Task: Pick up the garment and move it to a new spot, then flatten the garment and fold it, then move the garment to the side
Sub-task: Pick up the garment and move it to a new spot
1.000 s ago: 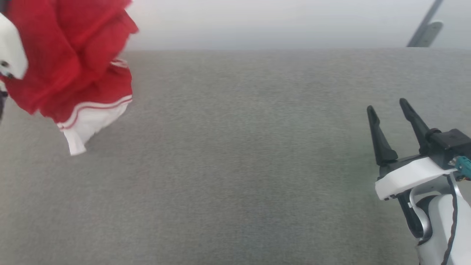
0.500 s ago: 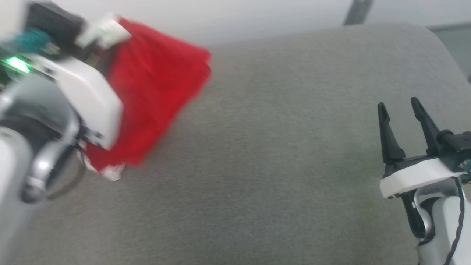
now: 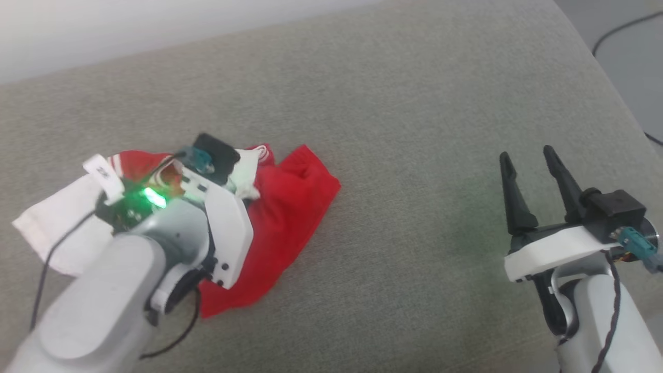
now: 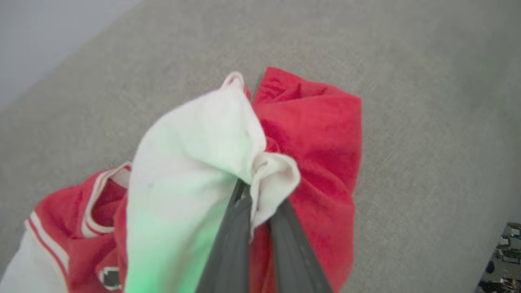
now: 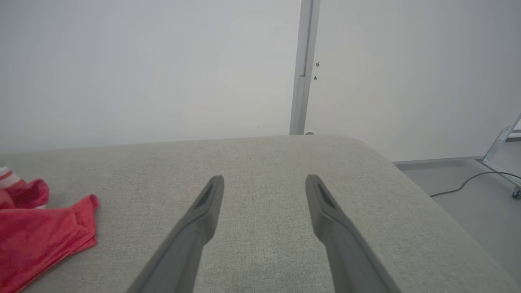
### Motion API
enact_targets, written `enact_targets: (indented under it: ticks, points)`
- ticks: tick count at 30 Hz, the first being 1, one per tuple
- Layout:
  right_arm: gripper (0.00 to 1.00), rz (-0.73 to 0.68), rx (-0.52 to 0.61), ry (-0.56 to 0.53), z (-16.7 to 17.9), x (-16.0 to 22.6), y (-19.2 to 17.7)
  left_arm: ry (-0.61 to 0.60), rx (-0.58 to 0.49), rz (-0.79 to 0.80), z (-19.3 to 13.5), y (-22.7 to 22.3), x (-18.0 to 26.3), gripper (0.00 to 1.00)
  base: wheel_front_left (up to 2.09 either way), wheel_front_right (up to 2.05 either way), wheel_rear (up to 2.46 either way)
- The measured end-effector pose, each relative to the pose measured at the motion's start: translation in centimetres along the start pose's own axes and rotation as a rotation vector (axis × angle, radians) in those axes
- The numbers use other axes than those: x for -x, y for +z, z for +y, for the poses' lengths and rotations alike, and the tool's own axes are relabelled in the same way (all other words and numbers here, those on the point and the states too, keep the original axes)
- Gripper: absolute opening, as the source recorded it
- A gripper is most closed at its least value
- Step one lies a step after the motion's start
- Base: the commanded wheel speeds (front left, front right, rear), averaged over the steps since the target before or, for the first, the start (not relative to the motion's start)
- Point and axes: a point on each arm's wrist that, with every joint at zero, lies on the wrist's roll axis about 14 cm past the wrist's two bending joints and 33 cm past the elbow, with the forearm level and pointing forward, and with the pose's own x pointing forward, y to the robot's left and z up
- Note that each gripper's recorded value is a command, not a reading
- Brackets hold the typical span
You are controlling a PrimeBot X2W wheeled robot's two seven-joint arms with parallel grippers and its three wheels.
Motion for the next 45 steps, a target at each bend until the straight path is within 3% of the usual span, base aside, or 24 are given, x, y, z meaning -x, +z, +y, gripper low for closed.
enact_targets:
  ticks: [5, 7, 10, 11, 17, 25, 29, 35, 45]
  points:
    - [1.0, 0.016, -0.002, -0.007, -0.1, -0.1, -0.8, -0.05, 0.036, 0.128, -1.2, -4.3, -2.8, 0.02, 0.0, 0.0, 0.0]
    - [1.0, 0.021, -0.004, -0.007, -0.1, -0.2, -1.0, -0.06, 0.041, 0.161, -1.5, -5.6, -3.4, 0.11, 0.0, 0.0, 0.0]
    - [1.0, 0.019, -0.008, -0.003, 0.1, -0.3, -1.1, -0.057, 0.066, 0.17, -1.5, -6.0, -4.0, 0.62, 0.0, 0.0, 0.0]
    - [1.0, 0.017, -0.008, -0.001, 0.2, -0.3, -1.0, -0.059, 0.068, 0.171, -1.5, -6.1, -4.1, 1.0, 0.0, 0.0, 0.0]
    - [1.0, 0.007, -0.004, 0.014, 0.4, -0.4, -0.6, -0.066, 0.101, 0.11, -1.8, -5.2, -3.7, 1.0, 0.0, 0.0, 0.0]
    - [1.0, -0.017, 0.009, 0.048, 0.8, 0.0, 0.4, 0.026, 0.105, -0.137, 1.3, -0.2, 0.6, 1.0, 0.0, 0.0, 0.0]
    - [1.0, -0.041, 0.01, 0.078, 1.5, 0.0, 1.3, 0.115, 0.087, -0.312, 3.8, 2.7, 4.4, 1.0, 0.0, 0.0, 0.0]
    - [1.0, -0.064, 0.003, 0.125, 3.0, 0.2, 2.5, 0.282, 0.102, -0.495, 7.4, 3.2, 10.4, 1.0, 0.0, 0.0, 0.0]
    - [1.0, -0.08, -0.006, 0.179, 4.9, 0.7, 3.5, 0.587, 0.162, -0.663, 12.4, -1.8, 20.5, 1.0, 0.0, 0.0, 0.0]
